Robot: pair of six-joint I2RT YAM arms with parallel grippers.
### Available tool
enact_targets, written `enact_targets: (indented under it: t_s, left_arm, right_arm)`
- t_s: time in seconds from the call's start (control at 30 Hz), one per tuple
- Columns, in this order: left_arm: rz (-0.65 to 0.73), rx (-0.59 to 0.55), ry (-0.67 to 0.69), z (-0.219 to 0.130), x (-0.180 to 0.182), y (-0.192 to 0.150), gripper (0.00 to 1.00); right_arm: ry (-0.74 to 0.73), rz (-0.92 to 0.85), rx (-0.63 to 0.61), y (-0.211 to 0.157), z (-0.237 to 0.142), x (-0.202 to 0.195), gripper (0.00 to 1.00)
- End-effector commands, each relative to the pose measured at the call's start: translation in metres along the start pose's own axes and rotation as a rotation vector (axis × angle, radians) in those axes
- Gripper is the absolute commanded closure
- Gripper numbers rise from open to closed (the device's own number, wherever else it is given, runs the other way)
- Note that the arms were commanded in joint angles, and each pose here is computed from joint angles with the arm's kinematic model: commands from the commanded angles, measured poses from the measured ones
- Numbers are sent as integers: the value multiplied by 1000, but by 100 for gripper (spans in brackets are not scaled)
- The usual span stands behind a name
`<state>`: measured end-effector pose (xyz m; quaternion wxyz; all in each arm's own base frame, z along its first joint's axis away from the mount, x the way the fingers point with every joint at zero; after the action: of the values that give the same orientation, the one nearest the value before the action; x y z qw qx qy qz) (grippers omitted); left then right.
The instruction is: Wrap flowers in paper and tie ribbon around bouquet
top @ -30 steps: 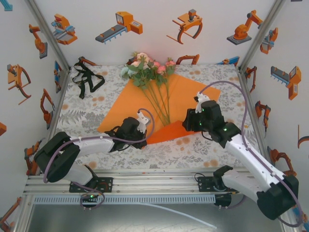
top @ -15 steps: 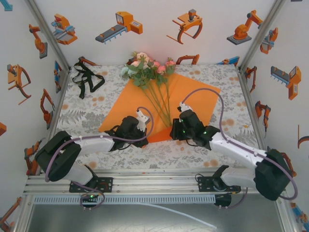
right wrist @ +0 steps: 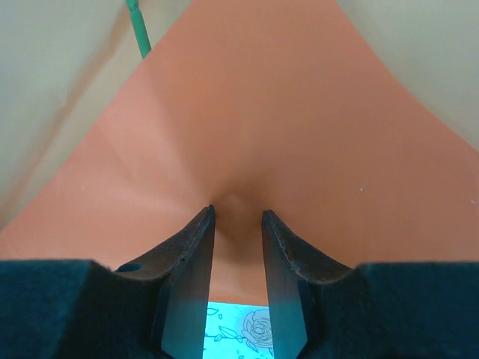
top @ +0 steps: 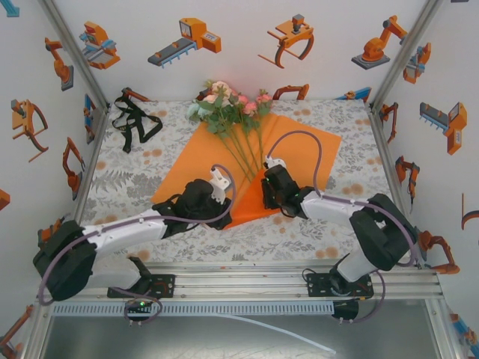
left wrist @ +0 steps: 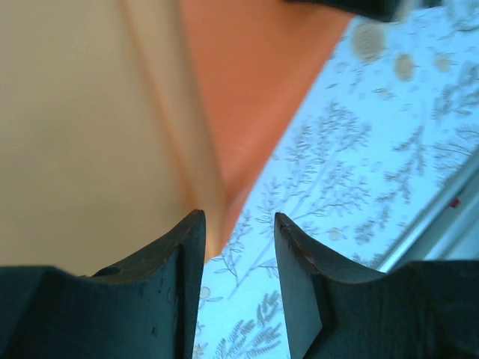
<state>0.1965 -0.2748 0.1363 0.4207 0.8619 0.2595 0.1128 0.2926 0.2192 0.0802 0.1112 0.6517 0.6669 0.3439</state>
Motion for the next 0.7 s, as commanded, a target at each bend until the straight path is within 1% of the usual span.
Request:
enact_targets:
  t_s: [0.0,0.07,0.23,0.37,0.43,0.57,0.67]
  left_arm:
    - [120,-22,-29,-19,-19,27,57]
    - [111,-60,-96,-11,-34,35,57]
    - [27,-103,-122,37,-40,43,66]
    - [7,-64,-111,69,-37,33,72]
    - [-6,-53,-73,77,-30,30,74]
    - [-51,-35,11,81,-10,23,74]
    - [-121,-19,20,85,4,15,75]
  right_arm:
    - [30,-4,-66,17,4,9,69]
    - [39,0,-65,17,7,11,69]
    - [33,19,-54,15,15,5,70]
    - [68,62,-61,24,13,5,70]
    - [103,82,-58,29,9,9,70]
    - [176,97,-23,31,-1,22,69]
    - [218,139,15,28,-15,28,67]
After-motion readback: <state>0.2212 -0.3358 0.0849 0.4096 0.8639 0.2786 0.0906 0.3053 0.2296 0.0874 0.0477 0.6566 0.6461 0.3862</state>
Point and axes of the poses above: each hand's point on the last joint's axis, 136 mm out from that joint toward the fingers, its own z axis out along the fingers, its own x axis along the line the jaws close on, y = z × x, the point moved 3 cm from there along -z, back along the fingers, and after that the axes turned 14 degrees about z, right-handed, at the moved point
